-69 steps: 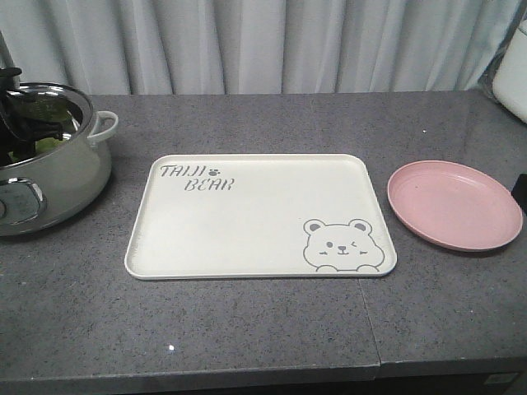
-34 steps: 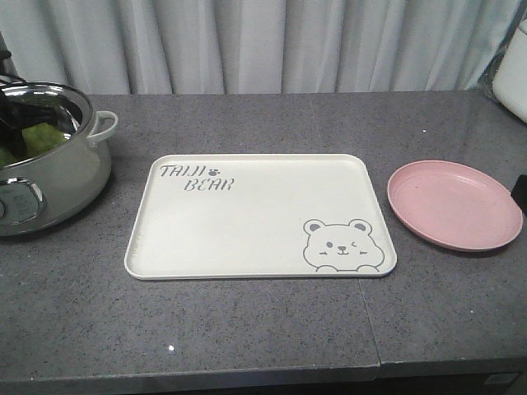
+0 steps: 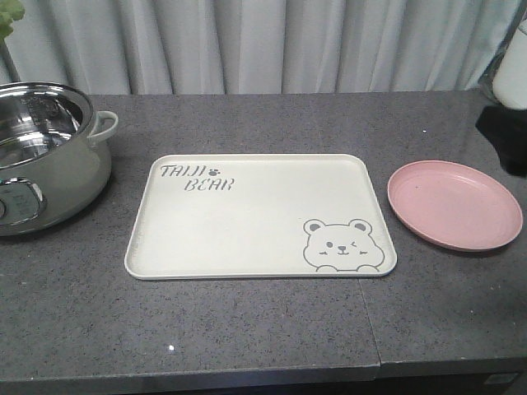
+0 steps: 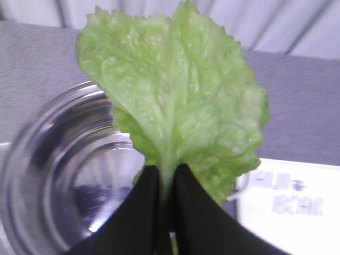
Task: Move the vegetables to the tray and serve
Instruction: 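Carry the leaf toward the right gripper and close the right gripper on it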
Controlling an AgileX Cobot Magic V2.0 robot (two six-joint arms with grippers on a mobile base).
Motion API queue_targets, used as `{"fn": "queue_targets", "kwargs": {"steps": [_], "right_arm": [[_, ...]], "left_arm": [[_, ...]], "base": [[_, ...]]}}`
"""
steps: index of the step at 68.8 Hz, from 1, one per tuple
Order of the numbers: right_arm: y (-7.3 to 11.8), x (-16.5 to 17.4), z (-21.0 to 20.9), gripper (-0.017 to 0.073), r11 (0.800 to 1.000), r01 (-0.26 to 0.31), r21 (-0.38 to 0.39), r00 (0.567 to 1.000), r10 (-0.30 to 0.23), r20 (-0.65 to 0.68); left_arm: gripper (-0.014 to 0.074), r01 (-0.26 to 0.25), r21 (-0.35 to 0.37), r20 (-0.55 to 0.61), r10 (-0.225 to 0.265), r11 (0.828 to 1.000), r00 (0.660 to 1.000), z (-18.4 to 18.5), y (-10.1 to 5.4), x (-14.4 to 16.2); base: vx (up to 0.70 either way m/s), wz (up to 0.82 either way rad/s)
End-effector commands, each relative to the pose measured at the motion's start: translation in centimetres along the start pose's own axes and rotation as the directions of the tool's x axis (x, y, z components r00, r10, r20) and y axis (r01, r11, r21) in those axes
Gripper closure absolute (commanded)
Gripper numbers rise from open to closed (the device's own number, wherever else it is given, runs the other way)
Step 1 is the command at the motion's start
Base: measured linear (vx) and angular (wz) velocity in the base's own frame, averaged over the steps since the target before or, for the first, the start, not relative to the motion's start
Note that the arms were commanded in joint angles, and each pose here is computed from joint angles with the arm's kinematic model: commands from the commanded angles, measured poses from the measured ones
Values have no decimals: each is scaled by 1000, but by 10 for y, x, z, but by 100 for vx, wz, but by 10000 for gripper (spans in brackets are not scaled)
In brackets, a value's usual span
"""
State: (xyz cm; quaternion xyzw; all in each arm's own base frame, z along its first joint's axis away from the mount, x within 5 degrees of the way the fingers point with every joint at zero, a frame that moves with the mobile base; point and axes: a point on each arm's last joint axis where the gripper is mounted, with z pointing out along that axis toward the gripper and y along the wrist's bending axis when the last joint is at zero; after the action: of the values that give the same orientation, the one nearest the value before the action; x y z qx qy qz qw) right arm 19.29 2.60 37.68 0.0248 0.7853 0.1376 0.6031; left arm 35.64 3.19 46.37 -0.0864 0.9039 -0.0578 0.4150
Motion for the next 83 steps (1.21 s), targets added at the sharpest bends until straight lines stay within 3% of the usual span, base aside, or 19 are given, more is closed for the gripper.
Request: {"fn": "queue_targets", "kwargs": {"steps": [1,9,14,18,25,27,35,37,45,55,69,76,83], "right_arm": [[8,-33,13,-10,999,-17,-46,996,21,88],[24,-52,34,-10,981,-26,-193,999,33,34],[37,-60,52,-10,943,-49,-329,999,51,-5],[48,-64,62,-10,884,-72,-462,997,66,-30],[60,-71,81,-10,756,-182,-629,981,182,-65],[61,-72,88,-10,721,-220,-657,972,220,-83],[66,-70,107,-10,574,-298,-763,945,291,-150],[66,-67,112,-10,561,-309,-768,943,288,-169],[64,-59,131,-10,537,-338,-773,936,279,-215],[62,-53,141,-10,531,-350,-772,933,273,-235],[62,-52,141,-10,539,-338,-772,937,267,-223],[62,-53,142,-10,543,-339,-769,937,270,-223],[60,-53,144,-10,564,-350,-748,932,287,-220]], "left_arm": [[601,1,134,127,-18,991,992,-38,-20,-9],[601,-51,271,121,18,961,992,-40,-41,-6],[601,-79,333,129,38,939,991,-42,-55,-5],[601,-95,370,131,49,924,990,-43,-66,-3],[601,-150,414,134,103,898,986,-44,-86,3],[601,-168,427,136,121,889,983,-44,-92,5],[601,-210,479,129,168,852,977,-43,-117,14],[601,-219,492,126,180,842,976,-42,-124,16],[601,-256,540,155,204,802,967,-40,-150,23],[601,-278,586,158,230,761,960,-30,-180,34],[601,-302,625,130,285,720,950,-7,-212,52],[601,-312,639,143,290,703,946,-6,-224,57],[601,-320,652,160,288,687,944,-9,-232,60]], "base": [[0,0],[0,0],[0,0],[0,0],[0,0],[0,0],[0,0],[0,0],[0,0],[0,0],[0,0],[0,0],[0,0]]}}
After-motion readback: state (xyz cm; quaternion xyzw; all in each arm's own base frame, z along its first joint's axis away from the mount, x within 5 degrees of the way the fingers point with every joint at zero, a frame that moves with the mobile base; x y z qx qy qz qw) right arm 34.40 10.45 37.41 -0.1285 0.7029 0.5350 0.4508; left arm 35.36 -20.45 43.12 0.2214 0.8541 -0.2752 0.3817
